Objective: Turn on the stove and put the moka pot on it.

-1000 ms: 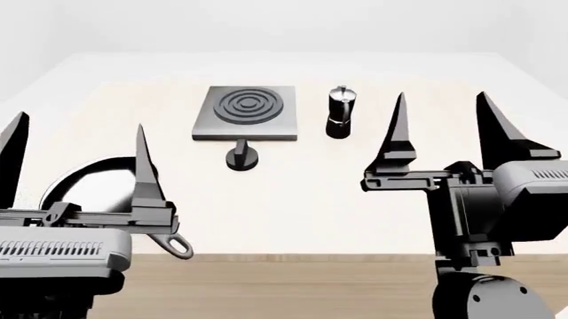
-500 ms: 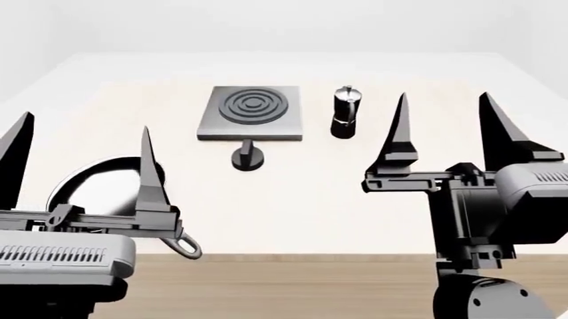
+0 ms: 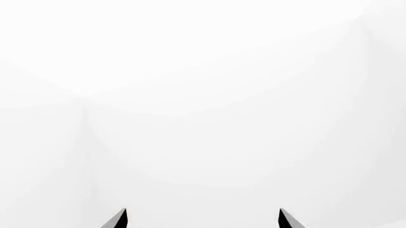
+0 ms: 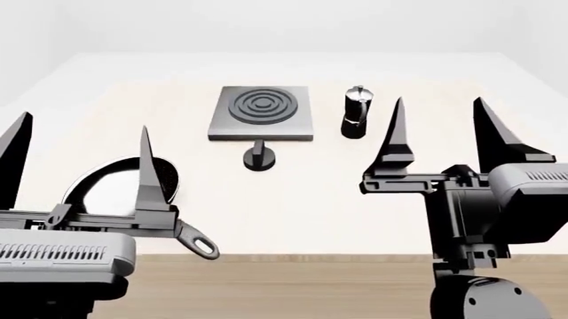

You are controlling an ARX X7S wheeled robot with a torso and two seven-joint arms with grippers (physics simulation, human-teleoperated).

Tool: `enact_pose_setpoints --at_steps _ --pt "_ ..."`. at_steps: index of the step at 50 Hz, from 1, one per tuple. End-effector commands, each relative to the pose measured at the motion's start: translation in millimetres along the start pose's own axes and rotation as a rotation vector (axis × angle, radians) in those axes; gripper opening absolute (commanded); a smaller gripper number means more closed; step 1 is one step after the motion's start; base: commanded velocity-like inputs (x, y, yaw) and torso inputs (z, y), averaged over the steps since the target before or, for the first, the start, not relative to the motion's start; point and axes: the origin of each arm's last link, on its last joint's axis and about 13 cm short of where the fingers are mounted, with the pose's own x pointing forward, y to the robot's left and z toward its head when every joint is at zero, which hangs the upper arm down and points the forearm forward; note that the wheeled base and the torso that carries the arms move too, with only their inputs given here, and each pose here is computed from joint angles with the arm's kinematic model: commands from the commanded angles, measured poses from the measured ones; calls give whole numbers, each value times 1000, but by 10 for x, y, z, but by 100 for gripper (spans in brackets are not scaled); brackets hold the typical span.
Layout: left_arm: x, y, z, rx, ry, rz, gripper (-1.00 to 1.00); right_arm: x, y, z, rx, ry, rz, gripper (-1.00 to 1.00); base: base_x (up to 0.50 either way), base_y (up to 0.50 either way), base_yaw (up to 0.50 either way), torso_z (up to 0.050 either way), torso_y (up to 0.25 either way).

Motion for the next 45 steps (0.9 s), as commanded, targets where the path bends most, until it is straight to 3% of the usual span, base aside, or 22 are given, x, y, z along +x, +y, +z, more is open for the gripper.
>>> enact_pose_setpoints --at_steps 1,45 --pt "17 -8 7 -3 1 -3 100 -11 10 -27 -2 18 1 100 191 0 0 0 0" --pt "18 -26 -8 -14 -1 -2 100 -10 29 -19 8 16 8 100 285 0 0 0 0"
